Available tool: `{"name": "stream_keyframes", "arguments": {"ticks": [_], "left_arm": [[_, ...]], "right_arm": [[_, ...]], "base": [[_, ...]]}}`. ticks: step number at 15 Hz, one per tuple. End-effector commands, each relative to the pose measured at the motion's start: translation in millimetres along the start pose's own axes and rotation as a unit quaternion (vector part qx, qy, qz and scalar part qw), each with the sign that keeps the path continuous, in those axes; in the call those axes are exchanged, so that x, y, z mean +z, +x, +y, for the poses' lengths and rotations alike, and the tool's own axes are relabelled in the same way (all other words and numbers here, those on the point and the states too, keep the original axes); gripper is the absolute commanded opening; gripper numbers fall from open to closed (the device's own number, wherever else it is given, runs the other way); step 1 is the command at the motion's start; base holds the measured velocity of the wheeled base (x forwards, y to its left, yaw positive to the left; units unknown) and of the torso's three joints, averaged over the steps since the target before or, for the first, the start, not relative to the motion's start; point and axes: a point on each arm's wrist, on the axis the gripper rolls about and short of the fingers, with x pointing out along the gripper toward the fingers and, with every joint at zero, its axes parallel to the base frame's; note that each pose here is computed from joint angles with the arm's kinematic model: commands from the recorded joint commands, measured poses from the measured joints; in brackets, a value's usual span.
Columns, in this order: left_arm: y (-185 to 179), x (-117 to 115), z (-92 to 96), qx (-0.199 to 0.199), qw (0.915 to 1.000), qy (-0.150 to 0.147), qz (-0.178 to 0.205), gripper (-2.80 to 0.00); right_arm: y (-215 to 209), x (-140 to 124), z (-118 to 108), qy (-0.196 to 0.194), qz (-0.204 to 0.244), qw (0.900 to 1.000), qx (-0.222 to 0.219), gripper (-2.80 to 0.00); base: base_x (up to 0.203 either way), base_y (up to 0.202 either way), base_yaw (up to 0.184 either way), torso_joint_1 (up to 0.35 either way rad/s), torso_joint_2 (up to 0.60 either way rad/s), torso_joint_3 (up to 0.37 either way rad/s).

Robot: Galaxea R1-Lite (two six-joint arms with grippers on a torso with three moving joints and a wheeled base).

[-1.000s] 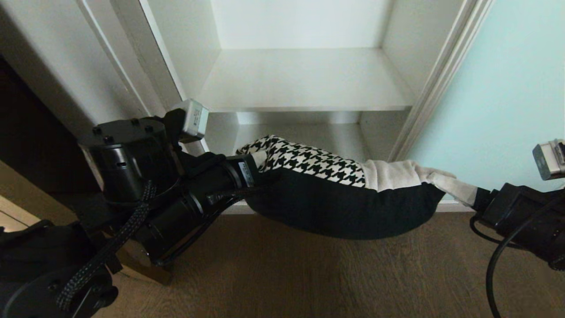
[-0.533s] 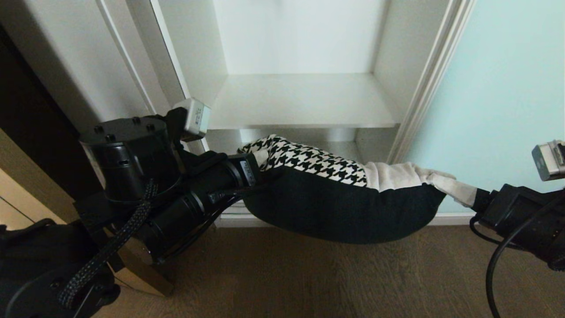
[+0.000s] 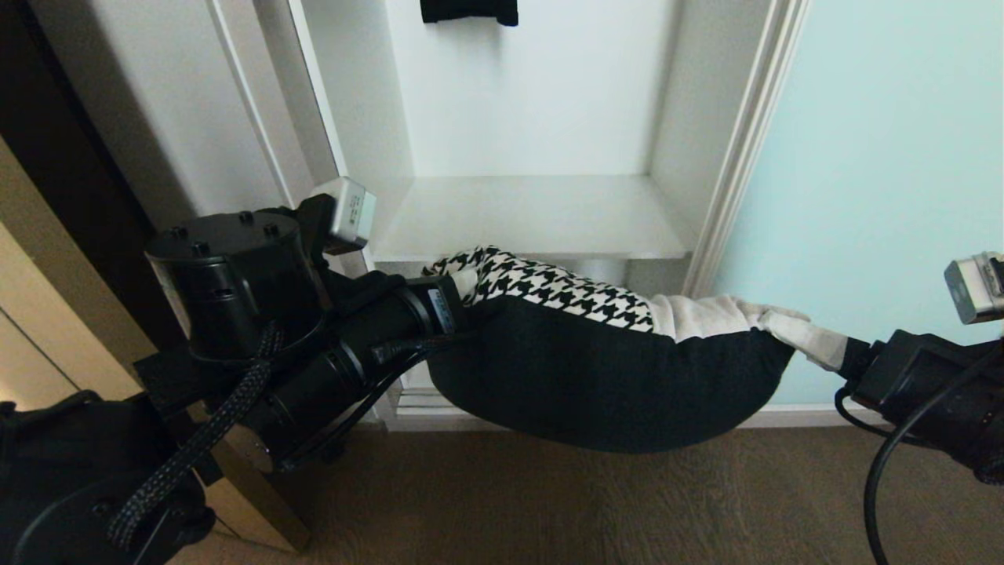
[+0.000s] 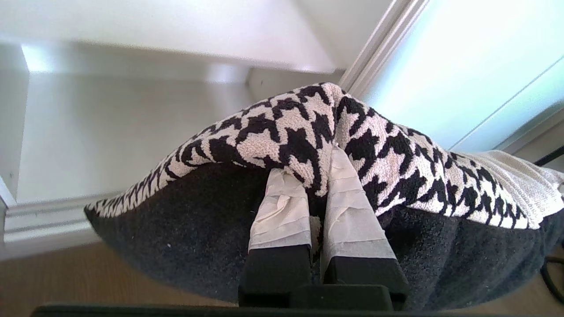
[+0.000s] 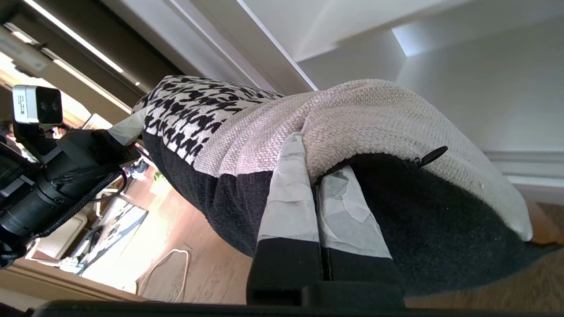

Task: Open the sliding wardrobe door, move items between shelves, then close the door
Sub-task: Place the pillow on the higher shelf

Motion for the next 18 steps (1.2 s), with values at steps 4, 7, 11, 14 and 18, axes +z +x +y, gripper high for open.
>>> {"name": "stream_keyframes", "arguments": {"ticks": [4,7,11,14,18], "left_arm": [[-0.3,-2.3,0.6,0.002,1.0000,-0.001,0.002,-2.80],[-0.1,-1.9,0.4,0.001,1.0000,-0.001,0.002,-2.80],[0.7,-5.7,2.0,0.005,1.0000,-0.001,0.008,-2.80],[0.7,-5.9,2.0,0.005,1.0000,0.003,0.007,-2.80],[-0.6,-7.1,2.5,0.005,0.9999,0.004,0.009,-2.80]], "right_arm": [[0.0,-0.2,0.0,0.001,0.000,1.000,0.002,-2.80],[0.0,-0.2,0.0,0.001,0.000,1.000,0.002,-2.80],[0.0,-0.8,-0.4,0.002,0.001,1.000,0.001,-2.80],[0.5,-1.7,-1.4,0.003,0.003,1.000,0.000,-2.80],[1.6,-2.7,-2.9,0.004,0.005,1.000,-0.002,-2.80]], "base": [[0.000,0.000,0.000,0.003,0.00,0.203],[0.000,0.000,0.000,0.003,0.00,0.200],[0.000,0.000,0.000,0.000,0.00,0.188],[0.000,0.000,0.000,0.003,0.00,0.063],[0.000,0.000,0.000,0.001,0.00,0.007]]}}
